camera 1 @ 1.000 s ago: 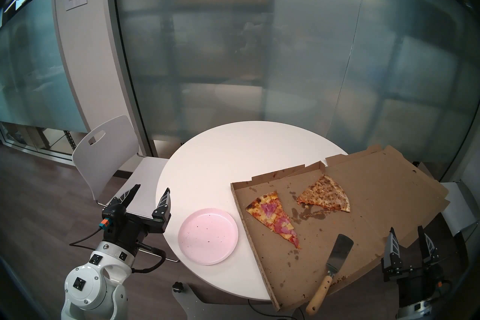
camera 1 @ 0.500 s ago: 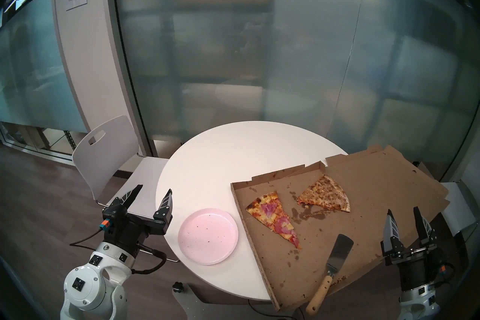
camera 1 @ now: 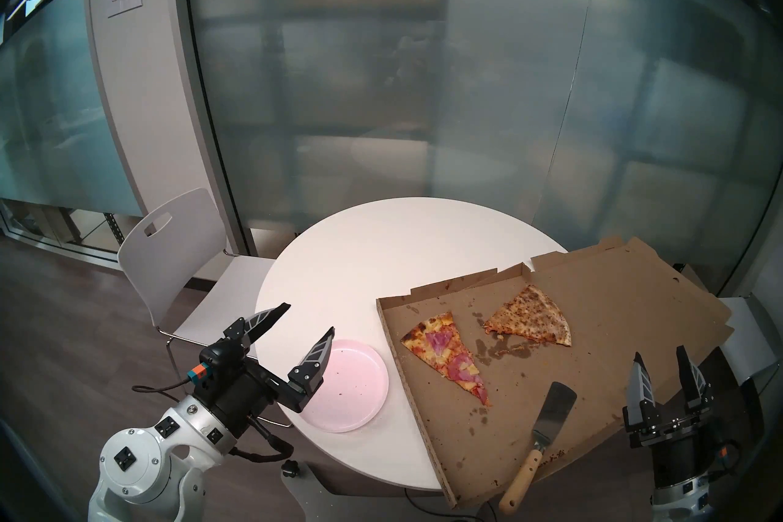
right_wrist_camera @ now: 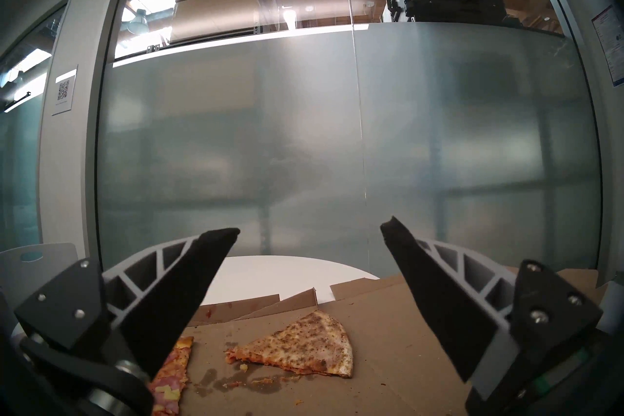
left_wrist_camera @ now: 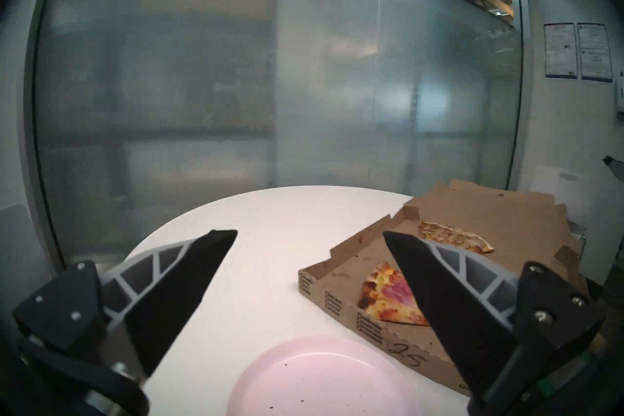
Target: Put pizza slice onto the plate
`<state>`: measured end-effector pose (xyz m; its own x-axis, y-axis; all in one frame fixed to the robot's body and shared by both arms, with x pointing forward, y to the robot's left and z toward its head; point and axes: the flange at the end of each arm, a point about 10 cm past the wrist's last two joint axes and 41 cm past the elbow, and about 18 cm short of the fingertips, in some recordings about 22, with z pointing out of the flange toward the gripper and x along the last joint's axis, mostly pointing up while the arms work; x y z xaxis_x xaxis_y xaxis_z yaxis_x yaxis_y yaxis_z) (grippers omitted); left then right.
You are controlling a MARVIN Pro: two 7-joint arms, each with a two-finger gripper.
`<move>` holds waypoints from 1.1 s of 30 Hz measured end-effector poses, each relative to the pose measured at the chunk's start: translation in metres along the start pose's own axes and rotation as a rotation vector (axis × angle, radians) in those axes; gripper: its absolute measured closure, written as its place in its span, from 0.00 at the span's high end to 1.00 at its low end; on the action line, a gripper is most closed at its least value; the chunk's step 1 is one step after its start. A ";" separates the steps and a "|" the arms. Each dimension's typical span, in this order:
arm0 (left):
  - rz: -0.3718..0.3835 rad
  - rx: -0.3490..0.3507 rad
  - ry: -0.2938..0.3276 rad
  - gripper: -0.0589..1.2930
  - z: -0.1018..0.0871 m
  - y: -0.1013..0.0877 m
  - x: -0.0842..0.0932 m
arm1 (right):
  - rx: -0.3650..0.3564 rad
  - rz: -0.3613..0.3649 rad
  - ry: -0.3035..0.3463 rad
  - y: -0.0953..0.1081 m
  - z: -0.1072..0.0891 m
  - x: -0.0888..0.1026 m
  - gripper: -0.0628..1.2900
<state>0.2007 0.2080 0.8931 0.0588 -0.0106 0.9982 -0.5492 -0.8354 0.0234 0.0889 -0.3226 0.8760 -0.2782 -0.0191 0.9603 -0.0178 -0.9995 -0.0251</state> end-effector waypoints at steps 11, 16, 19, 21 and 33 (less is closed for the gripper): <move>0.096 -0.293 -0.147 0.97 0.007 0.029 0.003 | 0.003 -0.003 0.004 0.001 -0.011 0.004 0.95; 0.123 -0.387 -0.204 0.97 0.015 0.049 -0.003 | 0.007 -0.001 0.009 0.000 -0.013 0.006 0.95; 0.127 -0.423 -0.229 0.97 0.021 0.059 -0.005 | 0.009 -0.002 0.012 0.000 -0.014 0.007 0.95; 0.128 -0.444 -0.245 0.97 0.025 0.067 -0.006 | 0.009 -0.004 0.014 0.000 -0.015 0.009 0.95; 0.128 -0.540 -0.323 0.97 0.050 0.105 -0.004 | 0.001 -0.011 0.020 0.004 -0.022 0.014 0.95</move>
<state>0.1843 0.0935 0.8884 0.1667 -0.3270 0.9302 -0.9059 -0.4232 0.0136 0.0638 -0.3263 0.8830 -0.2974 -0.0077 0.9547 -0.0203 -0.9997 -0.0144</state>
